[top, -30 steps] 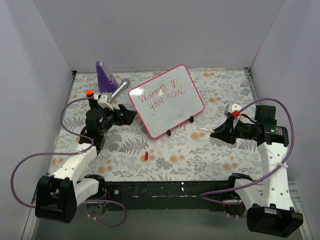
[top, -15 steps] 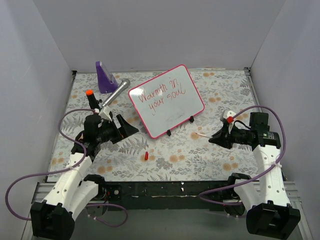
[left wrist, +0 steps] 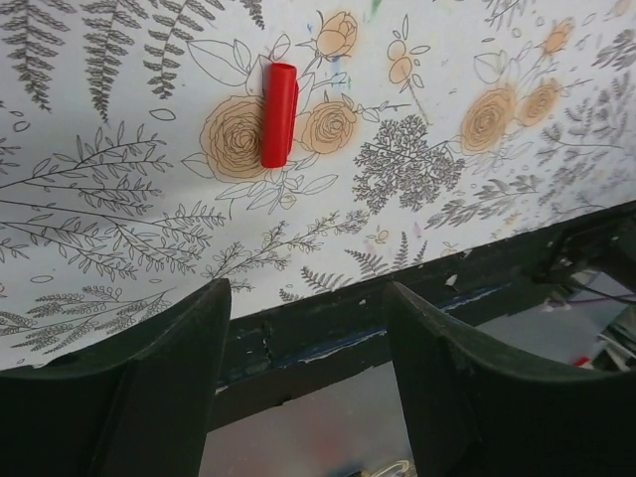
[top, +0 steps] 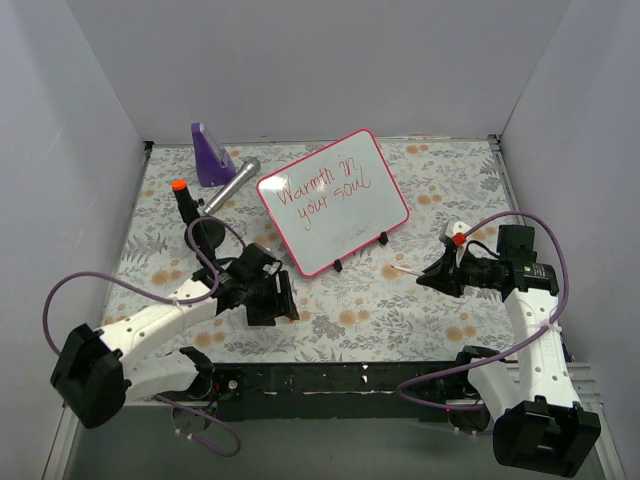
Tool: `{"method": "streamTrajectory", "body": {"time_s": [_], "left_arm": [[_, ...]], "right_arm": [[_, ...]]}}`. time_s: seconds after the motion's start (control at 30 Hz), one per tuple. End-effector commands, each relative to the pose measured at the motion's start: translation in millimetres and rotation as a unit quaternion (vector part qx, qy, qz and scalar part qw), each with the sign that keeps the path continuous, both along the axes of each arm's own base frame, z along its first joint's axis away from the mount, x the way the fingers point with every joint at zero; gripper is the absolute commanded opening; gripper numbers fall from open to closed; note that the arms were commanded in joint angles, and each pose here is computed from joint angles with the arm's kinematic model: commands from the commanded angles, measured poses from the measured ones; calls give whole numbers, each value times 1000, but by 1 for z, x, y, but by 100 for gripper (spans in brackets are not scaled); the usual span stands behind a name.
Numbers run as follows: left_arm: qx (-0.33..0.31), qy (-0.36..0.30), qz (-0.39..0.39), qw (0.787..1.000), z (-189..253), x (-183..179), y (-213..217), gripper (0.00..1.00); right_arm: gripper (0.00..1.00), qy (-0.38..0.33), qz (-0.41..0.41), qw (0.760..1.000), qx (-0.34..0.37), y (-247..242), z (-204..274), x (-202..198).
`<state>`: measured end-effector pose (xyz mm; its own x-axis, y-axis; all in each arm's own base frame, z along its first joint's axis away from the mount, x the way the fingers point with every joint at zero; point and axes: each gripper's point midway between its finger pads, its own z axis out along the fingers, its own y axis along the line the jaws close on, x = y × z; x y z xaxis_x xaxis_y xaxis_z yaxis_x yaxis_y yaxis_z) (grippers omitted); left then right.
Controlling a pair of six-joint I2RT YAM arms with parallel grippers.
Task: Write a sentence on the whiteboard
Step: Close the whiteboard marker at the center of the board.
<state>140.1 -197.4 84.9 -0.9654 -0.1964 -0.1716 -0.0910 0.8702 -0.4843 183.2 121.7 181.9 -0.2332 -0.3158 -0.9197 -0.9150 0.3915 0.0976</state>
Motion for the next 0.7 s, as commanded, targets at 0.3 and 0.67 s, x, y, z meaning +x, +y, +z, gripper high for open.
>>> {"method": "streamTrajectory", "body": {"time_s": [0.3,0.67], "left_arm": [[127,-6,-46,991,-39,29,-21,40],[192,-1,-69,979,-60,43,-14,30]], "right_arm": [[1,-9,8,1000,12,2,4,2],[1,-6,11,1000,13,3,3,2]]}}
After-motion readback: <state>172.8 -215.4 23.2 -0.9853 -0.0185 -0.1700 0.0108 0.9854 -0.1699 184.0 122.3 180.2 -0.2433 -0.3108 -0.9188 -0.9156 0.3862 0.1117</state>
